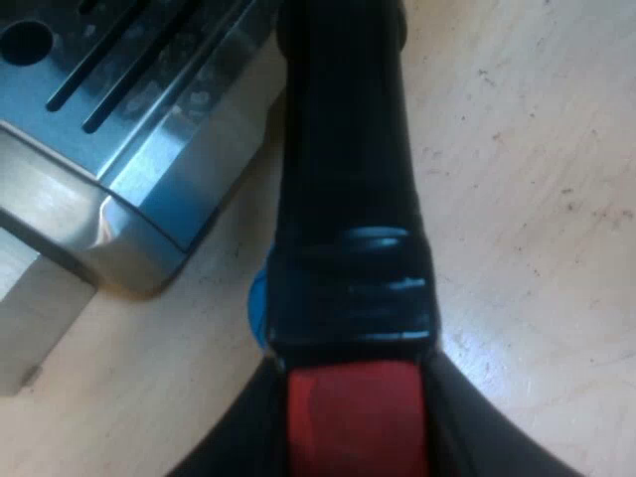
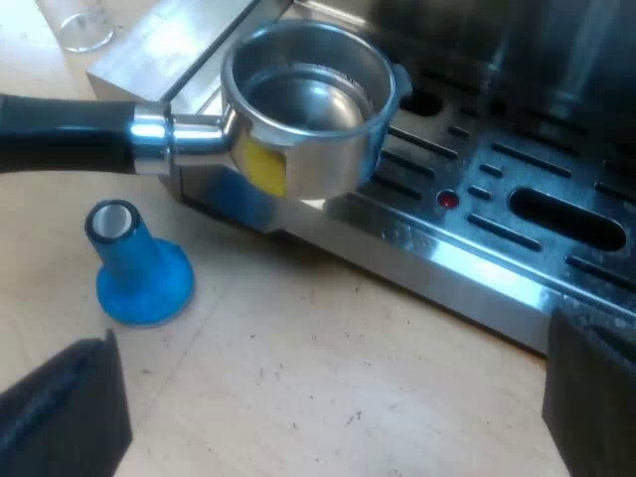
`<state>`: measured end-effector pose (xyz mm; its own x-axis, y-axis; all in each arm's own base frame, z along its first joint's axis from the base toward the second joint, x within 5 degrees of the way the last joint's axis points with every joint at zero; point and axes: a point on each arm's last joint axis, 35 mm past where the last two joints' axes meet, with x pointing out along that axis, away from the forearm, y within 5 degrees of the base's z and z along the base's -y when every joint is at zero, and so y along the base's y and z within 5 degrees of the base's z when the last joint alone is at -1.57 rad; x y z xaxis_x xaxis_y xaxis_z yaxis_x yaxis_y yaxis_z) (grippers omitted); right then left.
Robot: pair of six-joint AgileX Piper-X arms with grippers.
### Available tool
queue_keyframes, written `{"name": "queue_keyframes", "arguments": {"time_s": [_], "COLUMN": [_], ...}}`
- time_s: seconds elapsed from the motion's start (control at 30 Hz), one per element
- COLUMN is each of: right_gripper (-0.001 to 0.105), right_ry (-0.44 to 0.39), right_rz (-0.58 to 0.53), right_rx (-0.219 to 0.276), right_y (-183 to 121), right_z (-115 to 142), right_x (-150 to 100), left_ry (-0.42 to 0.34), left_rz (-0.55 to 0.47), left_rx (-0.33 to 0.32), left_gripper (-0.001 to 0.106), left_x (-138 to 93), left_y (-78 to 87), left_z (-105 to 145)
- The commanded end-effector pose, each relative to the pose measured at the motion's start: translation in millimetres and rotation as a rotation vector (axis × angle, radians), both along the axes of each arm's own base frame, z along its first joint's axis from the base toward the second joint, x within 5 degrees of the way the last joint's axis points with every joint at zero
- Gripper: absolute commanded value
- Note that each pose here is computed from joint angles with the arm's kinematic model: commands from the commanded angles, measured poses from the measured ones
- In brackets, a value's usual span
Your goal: Put the handle in the coffee machine
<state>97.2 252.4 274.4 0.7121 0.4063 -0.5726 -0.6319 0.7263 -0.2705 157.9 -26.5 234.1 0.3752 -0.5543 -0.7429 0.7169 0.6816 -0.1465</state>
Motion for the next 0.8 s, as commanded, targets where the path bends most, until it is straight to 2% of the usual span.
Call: {"name": "queue_keyframes", "arguments": {"time_s": [0.03,0.1,0.17,0.23,0.33,0.47,0.63,0.7,0.8], "right_gripper": [0.086,0.086,0.086,0.086,0.086,0.086,0.086,0.086,0.086], "right_ry": [-0.032,-0.076,-0.110,-0.141,-0.174,-0.260,-0.269,-0.284,-0.322], "right_rz": [-0.010,-0.041,-0.055,-0.045,-0.069,-0.175,-0.184,-0.187,-0.183], "right_rx": [0.045,0.102,0.118,0.099,0.125,0.149,0.156,0.162,0.168], "right_y": [2.5,10.3,17.5,24.9,35.0,41.1,45.6,52.6,60.9], "right_z": [5.3,6.1,3.7,-1.7,-7.6,-9.5,-14.0,-20.4,-25.4], "right_x": [1.4,5.0,8.0,10.7,14.6,18.6,19.5,21.3,24.0], "left_ry": [-0.044,-0.044,-0.047,-0.050,-0.062,-0.054,-0.033,-0.043,-0.059], "left_rz": [-0.021,-0.021,-0.021,-0.019,-0.023,-0.022,0.013,0.018,-0.007], "left_rx": [-0.027,-0.027,-0.027,-0.029,-0.028,-0.018,-0.032,-0.048,-0.033], "left_gripper": [0.000,0.000,0.000,0.000,0.000,0.000,0.000,0.000,0.000], "left_x": [1.3,1.3,1.6,1.9,2.7,10.1,25.5,31.6,36.8], "left_y": [-1.1,-1.1,-1.1,-0.8,-0.8,-0.4,7.3,13.0,17.1], "left_z": [8.1,8.1,8.3,8.5,9.0,7.1,7.1,10.0,12.4]}}
